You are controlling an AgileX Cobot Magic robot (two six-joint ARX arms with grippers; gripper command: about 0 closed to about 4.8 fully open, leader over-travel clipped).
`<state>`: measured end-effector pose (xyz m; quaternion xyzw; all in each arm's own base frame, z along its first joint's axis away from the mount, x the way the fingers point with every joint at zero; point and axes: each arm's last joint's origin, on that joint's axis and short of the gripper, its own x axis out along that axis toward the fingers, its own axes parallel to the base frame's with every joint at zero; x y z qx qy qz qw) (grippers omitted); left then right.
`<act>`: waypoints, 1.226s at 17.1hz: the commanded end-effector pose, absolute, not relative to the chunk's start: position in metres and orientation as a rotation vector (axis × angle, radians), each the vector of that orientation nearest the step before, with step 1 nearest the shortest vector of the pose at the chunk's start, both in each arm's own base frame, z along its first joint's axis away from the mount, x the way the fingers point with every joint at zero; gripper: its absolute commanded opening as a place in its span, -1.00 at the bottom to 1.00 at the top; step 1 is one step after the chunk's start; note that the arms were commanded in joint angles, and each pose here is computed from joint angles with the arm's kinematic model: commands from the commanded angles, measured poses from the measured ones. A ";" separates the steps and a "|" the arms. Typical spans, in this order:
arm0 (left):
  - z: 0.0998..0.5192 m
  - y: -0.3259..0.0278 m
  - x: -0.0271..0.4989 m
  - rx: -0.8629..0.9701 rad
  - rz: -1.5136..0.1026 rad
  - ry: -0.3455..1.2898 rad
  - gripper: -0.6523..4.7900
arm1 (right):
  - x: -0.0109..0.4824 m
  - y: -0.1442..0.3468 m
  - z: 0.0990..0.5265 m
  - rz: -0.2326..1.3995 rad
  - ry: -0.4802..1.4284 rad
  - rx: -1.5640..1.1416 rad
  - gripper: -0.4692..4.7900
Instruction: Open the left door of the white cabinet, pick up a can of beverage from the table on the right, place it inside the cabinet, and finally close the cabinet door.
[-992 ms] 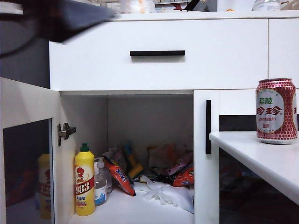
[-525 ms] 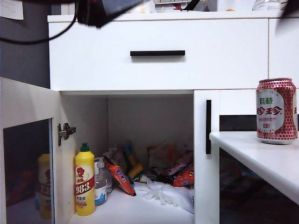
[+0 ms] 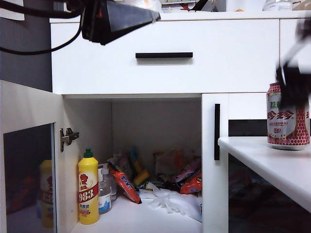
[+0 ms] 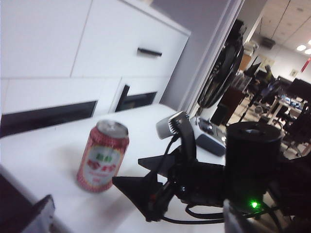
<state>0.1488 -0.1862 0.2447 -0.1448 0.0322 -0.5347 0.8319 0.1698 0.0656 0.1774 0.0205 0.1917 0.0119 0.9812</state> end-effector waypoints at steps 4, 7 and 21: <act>0.241 -0.187 0.149 -0.286 -1.138 0.117 1.00 | 0.193 0.075 0.161 0.021 0.293 0.068 1.00; 0.238 -0.187 0.149 -0.277 -1.134 0.146 1.00 | 0.204 0.079 0.150 0.020 0.270 0.073 1.00; 0.237 -0.187 0.149 -0.274 -1.132 0.157 1.00 | 0.217 0.070 0.138 -0.155 0.203 0.075 -0.09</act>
